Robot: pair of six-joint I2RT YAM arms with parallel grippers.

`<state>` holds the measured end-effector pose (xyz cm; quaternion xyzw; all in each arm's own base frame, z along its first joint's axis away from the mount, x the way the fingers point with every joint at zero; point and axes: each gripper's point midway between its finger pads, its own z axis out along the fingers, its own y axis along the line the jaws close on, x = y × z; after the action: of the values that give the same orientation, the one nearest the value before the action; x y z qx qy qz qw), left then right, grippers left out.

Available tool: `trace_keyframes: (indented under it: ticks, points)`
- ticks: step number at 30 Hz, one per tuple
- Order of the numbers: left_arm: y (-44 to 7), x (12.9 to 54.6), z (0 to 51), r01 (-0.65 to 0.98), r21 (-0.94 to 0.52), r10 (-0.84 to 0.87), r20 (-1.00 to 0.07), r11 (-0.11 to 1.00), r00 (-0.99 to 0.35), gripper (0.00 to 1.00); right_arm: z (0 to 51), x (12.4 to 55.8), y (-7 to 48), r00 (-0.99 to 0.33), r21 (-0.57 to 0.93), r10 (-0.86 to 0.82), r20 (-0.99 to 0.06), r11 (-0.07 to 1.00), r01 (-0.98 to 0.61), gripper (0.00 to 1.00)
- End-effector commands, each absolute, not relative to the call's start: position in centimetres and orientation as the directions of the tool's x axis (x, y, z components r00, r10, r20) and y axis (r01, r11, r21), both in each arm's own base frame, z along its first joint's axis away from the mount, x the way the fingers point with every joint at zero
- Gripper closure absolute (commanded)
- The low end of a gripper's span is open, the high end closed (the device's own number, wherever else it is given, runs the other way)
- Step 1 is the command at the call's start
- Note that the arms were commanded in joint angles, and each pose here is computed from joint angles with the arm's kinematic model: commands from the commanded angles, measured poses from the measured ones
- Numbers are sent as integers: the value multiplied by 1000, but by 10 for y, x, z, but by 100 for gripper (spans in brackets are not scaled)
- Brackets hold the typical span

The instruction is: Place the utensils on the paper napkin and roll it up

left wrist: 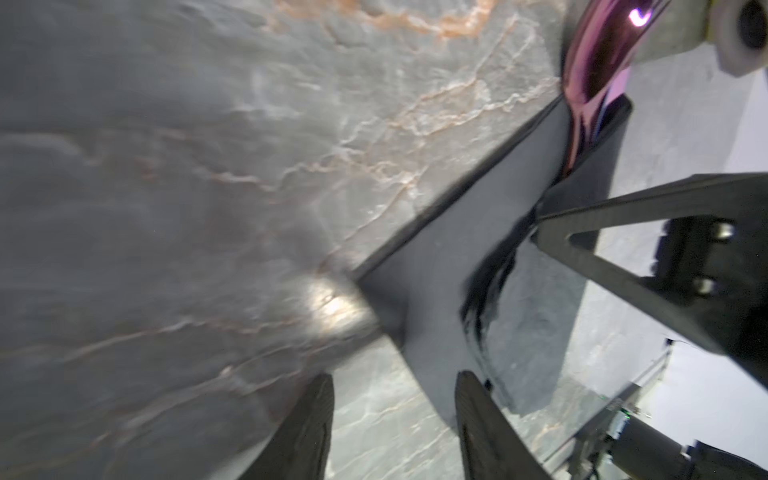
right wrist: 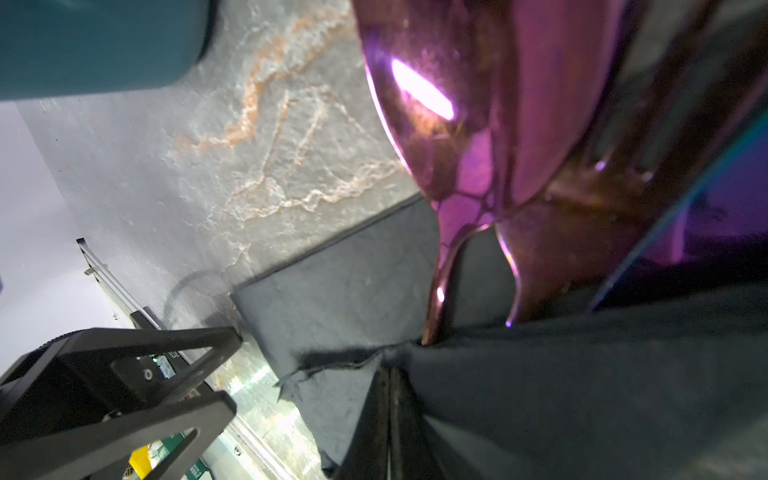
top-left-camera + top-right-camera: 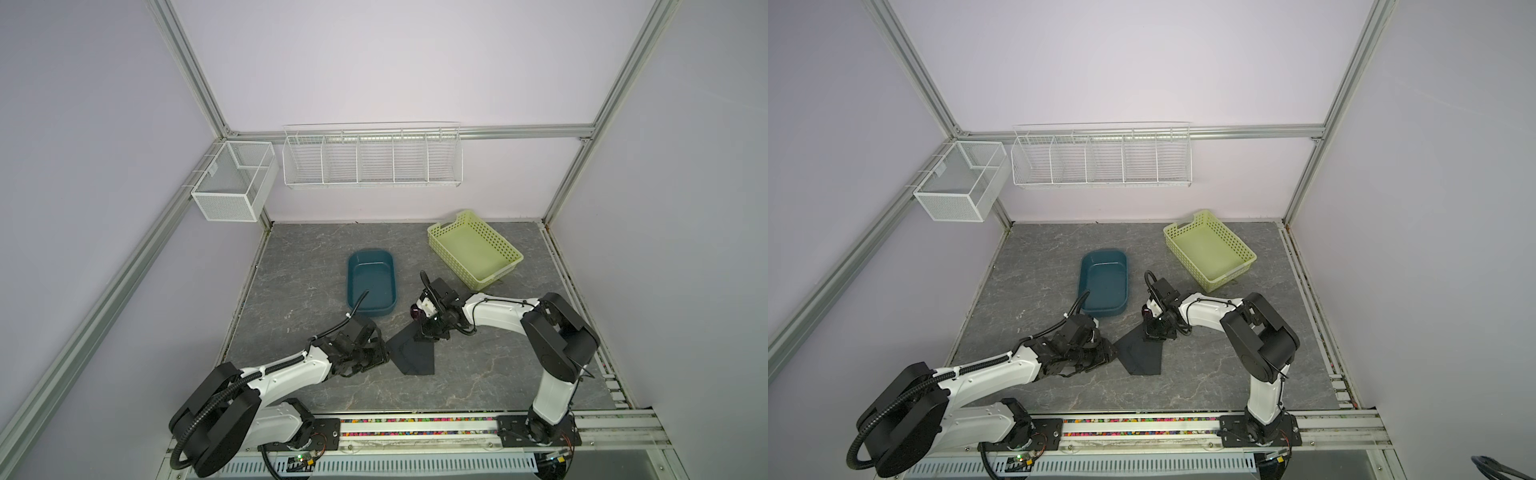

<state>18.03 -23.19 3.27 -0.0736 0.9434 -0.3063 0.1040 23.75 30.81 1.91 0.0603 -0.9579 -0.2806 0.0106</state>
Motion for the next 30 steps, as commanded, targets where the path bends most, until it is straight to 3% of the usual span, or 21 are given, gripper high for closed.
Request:
trace_keyframes:
  ticks: [1,10,30]
  points:
    - [-235,175,21,-113,-610,-212,-92,784,-973,50,-5,224,298,-991,490,-130,40,866,-94,93]
    - [-248,176,9,-110,-635,-189,-58,765,-980,45,-6,223,297,-990,489,-131,41,867,-95,93]
    - [-270,223,29,74,-660,-92,-213,748,-973,42,-7,222,297,-990,486,-134,44,869,-96,93]
